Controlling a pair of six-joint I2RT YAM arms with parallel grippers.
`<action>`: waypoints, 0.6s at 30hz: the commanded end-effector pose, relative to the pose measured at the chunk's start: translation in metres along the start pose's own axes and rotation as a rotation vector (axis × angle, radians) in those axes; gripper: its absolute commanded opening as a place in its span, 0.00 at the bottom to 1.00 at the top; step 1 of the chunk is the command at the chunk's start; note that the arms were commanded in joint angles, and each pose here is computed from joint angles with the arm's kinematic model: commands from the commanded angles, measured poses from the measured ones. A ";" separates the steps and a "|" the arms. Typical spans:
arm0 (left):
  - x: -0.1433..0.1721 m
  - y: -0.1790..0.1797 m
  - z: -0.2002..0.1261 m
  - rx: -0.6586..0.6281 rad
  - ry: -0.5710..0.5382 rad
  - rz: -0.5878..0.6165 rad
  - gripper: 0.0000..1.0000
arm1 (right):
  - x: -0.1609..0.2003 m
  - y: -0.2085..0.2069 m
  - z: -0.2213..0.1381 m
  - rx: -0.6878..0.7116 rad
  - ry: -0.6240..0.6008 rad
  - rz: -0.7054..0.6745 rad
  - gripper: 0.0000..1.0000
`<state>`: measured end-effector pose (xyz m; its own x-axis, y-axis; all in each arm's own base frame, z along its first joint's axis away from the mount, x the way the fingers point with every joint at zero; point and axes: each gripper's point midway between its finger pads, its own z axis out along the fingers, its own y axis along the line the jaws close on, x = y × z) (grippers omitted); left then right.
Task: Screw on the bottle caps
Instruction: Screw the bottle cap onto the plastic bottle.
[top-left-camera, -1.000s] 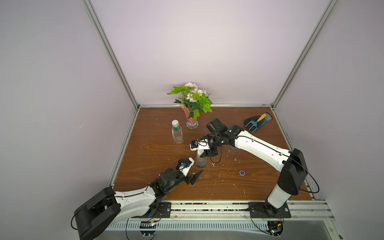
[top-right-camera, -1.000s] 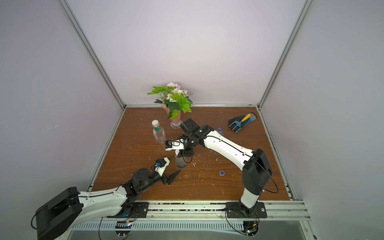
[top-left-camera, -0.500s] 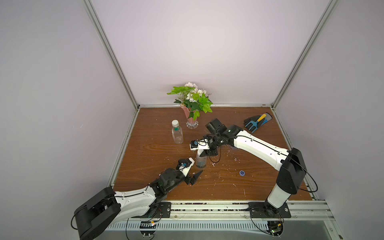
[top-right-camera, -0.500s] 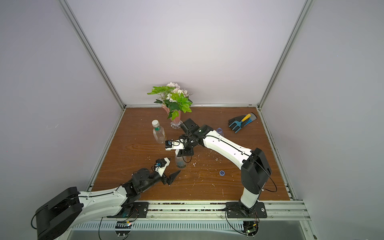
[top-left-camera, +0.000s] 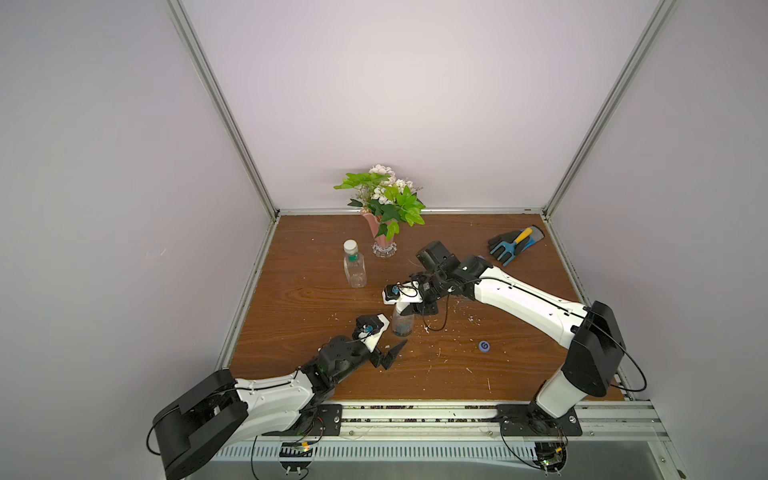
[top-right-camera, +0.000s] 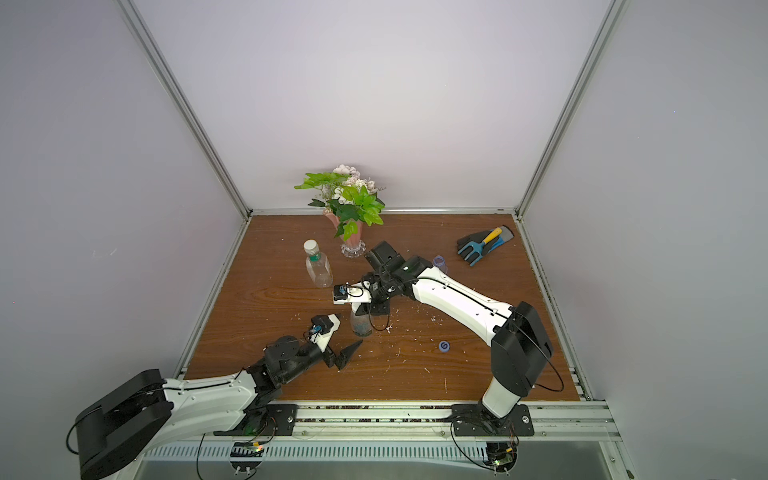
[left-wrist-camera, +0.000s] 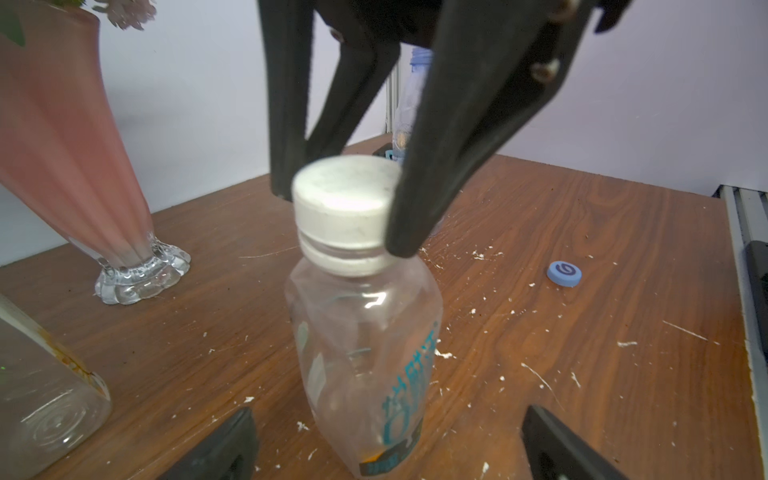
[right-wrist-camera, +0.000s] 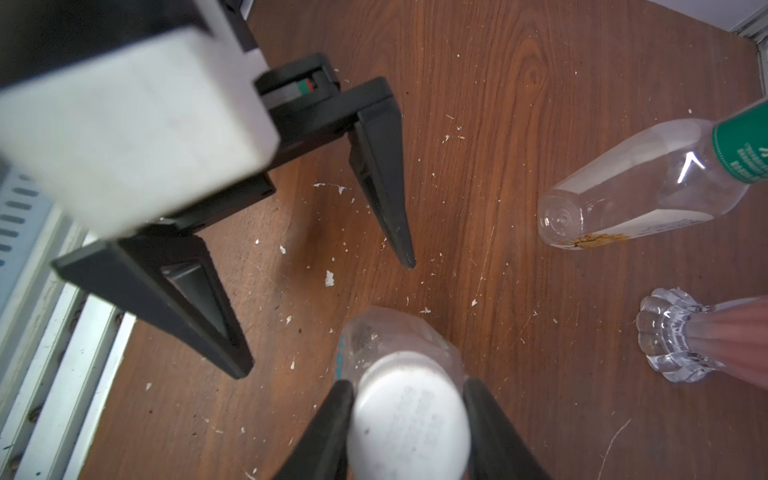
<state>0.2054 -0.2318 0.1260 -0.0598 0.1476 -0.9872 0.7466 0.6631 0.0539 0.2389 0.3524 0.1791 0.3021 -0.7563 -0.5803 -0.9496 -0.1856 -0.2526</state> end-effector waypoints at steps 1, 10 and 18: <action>-0.023 0.002 0.002 0.004 -0.092 0.063 0.98 | 0.023 0.014 0.000 -0.017 0.073 -0.043 0.11; -0.027 -0.013 0.018 0.149 -0.135 0.188 0.98 | 0.033 0.031 -0.004 -0.013 0.067 -0.137 0.08; -0.021 -0.012 0.036 0.188 -0.109 0.254 0.98 | 0.036 0.036 -0.006 0.010 0.044 -0.197 0.07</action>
<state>0.2199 -0.2605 0.1274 0.1281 0.2246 -0.9660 0.8294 0.5098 0.2285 0.2187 0.3310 0.1794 0.4729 -0.6893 -0.5488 -0.8730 -0.2824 -0.3976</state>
